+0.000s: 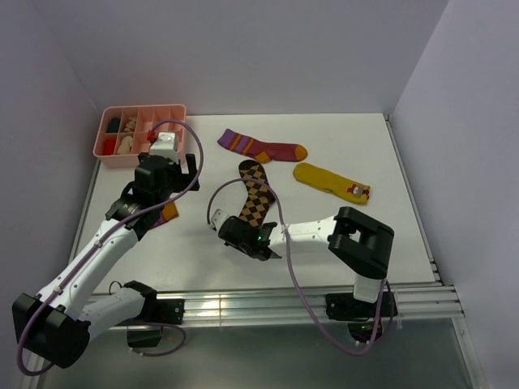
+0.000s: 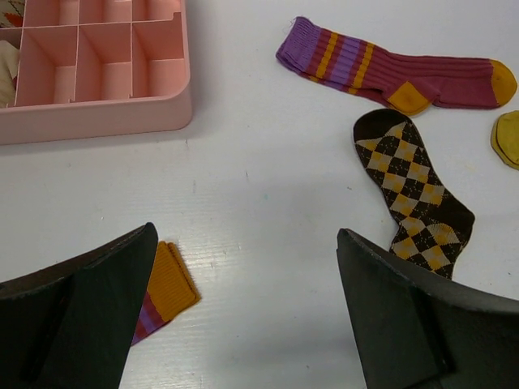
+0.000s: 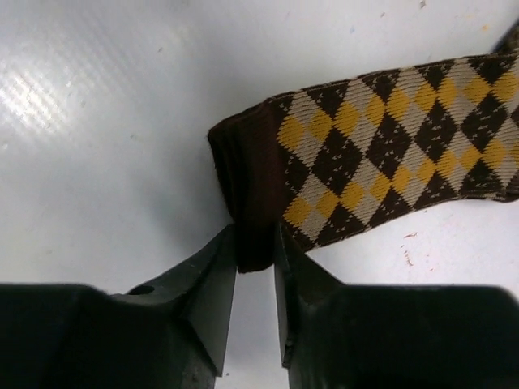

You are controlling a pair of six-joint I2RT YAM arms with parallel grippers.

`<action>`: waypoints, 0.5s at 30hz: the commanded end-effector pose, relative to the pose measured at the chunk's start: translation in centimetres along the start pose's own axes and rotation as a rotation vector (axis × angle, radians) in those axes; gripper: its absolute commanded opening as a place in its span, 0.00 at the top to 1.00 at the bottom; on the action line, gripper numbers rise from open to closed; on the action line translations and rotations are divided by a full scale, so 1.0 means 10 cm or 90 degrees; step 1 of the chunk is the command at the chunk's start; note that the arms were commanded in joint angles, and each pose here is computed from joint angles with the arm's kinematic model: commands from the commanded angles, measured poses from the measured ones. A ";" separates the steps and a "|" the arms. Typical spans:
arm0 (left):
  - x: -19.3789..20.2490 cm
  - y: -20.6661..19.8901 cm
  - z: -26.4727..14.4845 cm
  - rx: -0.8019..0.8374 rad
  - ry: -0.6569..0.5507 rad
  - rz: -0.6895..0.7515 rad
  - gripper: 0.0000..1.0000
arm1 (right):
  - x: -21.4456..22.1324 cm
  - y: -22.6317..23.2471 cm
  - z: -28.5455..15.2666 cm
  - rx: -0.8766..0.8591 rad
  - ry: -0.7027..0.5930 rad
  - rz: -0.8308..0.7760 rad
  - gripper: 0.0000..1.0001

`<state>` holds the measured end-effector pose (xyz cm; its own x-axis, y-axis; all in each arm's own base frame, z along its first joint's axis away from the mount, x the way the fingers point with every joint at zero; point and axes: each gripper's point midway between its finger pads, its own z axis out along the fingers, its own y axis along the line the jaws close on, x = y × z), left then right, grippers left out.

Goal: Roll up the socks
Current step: Roll the sock at the center of the board.

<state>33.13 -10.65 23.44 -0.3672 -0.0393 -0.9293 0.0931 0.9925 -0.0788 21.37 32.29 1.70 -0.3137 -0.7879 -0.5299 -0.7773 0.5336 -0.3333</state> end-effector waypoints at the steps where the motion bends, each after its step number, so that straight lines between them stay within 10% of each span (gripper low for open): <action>1: -0.09 -0.05 -0.01 0.020 -0.025 0.002 0.02 | 0.22 0.01 0.10 0.021 0.060 -0.019 0.74; 8: -0.04 -0.15 0.01 0.059 -0.015 0.022 0.02 | 0.00 0.04 0.00 -0.060 0.027 -0.001 0.99; 15: 0.18 -0.48 0.06 0.186 0.020 0.061 0.04 | -0.39 -0.02 -0.16 -0.274 -0.015 0.099 1.00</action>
<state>32.60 -13.40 21.84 -0.3988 0.0258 -0.9167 0.2637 0.9606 -0.0876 22.46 32.86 2.16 -0.4075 -0.7522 -0.5178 -0.8448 0.5259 -0.0990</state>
